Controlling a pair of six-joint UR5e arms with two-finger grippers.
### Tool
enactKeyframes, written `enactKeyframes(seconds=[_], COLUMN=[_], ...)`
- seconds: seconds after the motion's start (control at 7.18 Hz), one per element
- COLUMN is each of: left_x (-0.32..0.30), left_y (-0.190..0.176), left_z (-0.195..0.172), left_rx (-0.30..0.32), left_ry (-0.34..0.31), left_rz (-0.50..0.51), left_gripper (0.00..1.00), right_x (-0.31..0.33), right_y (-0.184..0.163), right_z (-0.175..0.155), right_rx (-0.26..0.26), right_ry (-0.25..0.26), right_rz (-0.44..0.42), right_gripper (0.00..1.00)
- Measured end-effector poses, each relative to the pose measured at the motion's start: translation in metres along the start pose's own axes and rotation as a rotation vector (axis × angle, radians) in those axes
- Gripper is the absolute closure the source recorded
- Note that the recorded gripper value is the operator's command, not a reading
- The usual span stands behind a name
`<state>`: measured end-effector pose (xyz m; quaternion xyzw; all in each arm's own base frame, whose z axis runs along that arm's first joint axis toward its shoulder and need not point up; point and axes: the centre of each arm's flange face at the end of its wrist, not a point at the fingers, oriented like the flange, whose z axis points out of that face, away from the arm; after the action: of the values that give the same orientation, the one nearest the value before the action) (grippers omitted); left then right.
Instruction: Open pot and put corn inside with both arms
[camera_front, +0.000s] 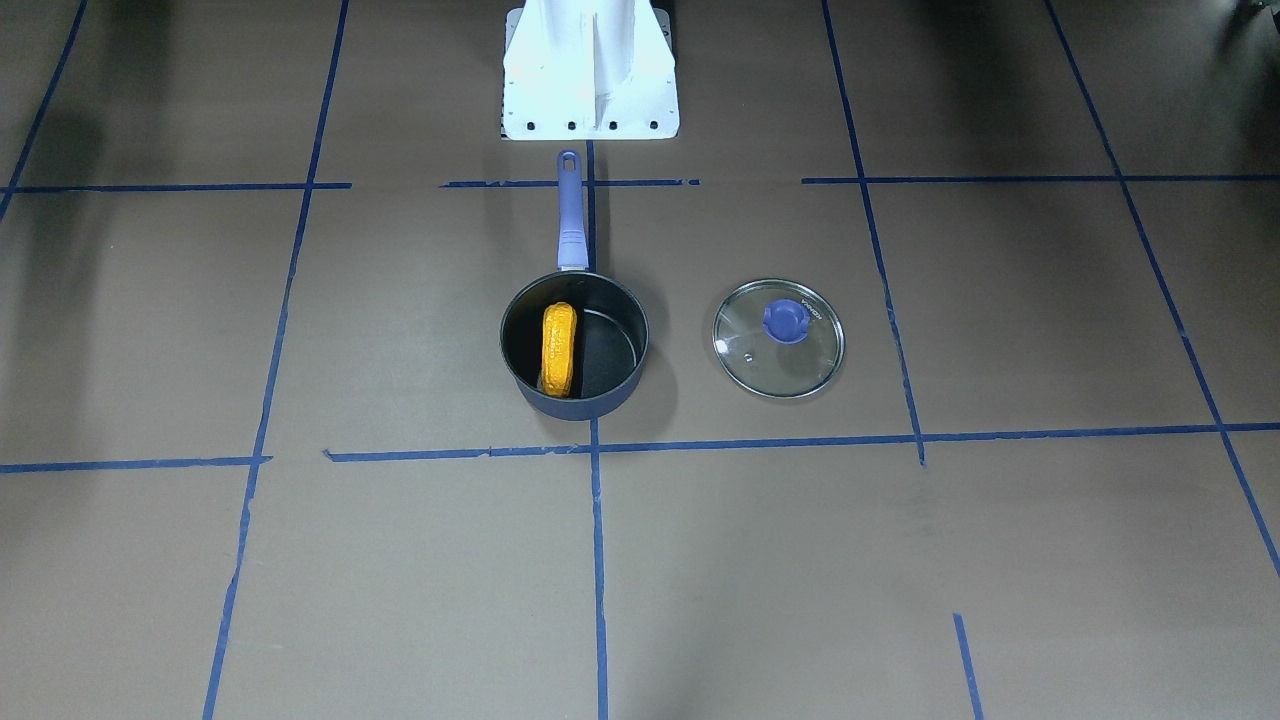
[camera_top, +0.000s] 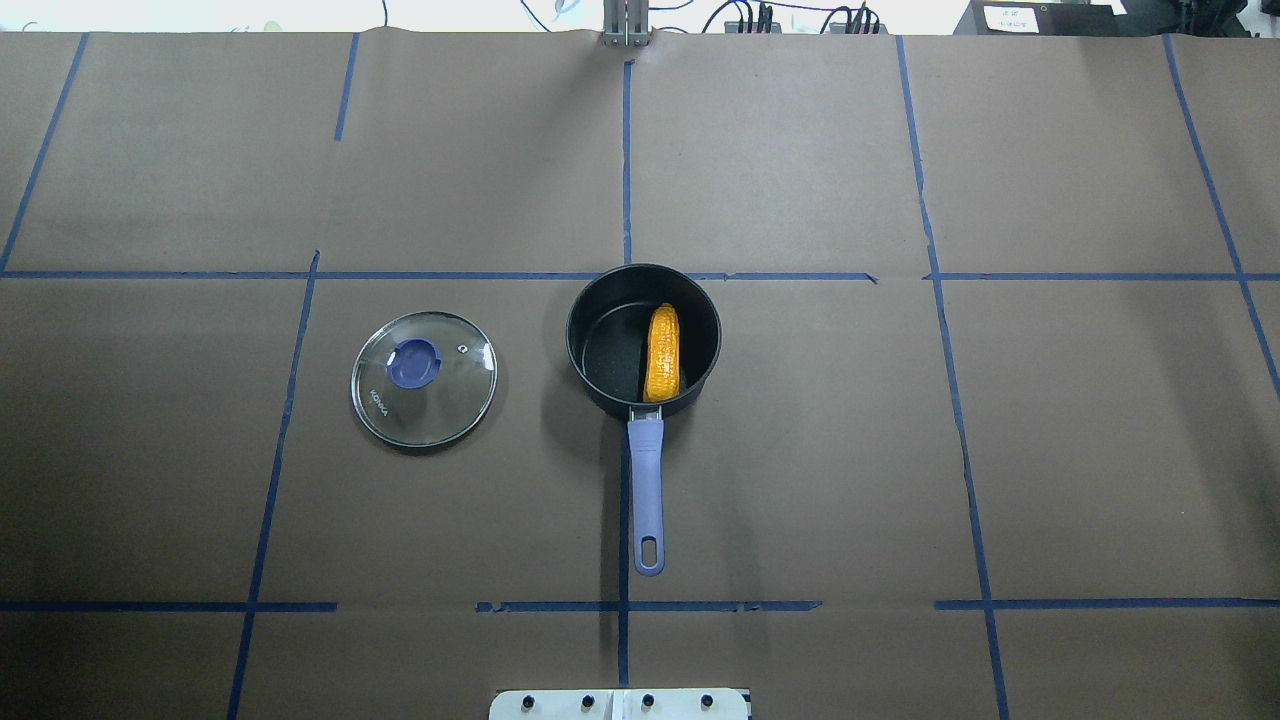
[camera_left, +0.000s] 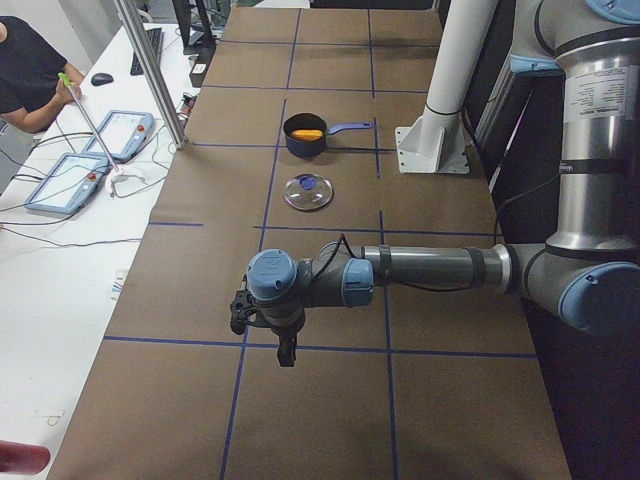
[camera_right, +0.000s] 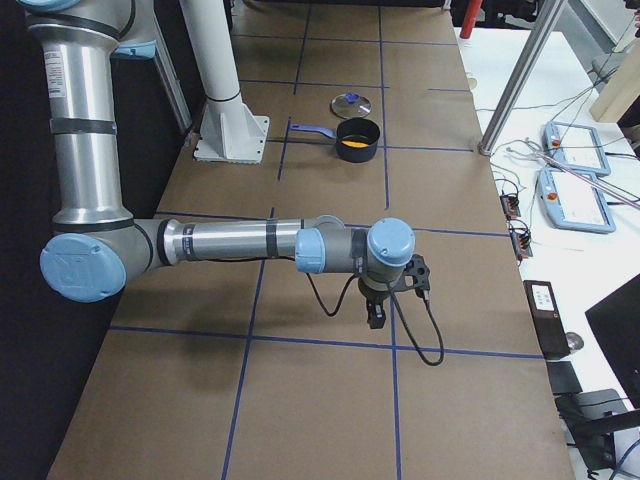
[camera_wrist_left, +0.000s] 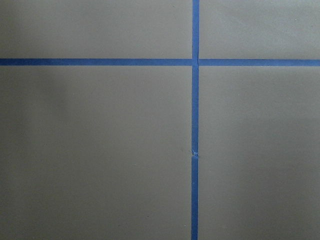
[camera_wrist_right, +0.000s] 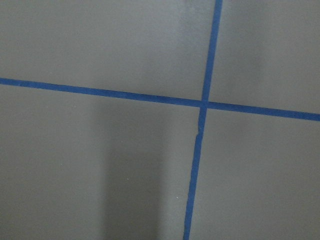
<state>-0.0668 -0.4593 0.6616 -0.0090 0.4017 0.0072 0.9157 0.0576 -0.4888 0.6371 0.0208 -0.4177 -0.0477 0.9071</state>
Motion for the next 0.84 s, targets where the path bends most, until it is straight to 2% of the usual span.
enactKeyframes(seconds=[0.28,0.84], left_x=[0.0,-0.001], left_y=[0.0,0.0], left_z=[0.0,0.0], left_rx=[0.0,-0.001], left_ry=[0.0,-0.001], left_rz=[0.001,0.0], left_gripper=[0.0,0.0], right_x=[0.023,0.042], right_y=[0.017,0.025], right_z=[-0.002,0.005], right_rx=[0.006,0.015], right_ry=[-0.001,0.007], right_rz=[0.046,0.056], right_gripper=[0.0,0.0])
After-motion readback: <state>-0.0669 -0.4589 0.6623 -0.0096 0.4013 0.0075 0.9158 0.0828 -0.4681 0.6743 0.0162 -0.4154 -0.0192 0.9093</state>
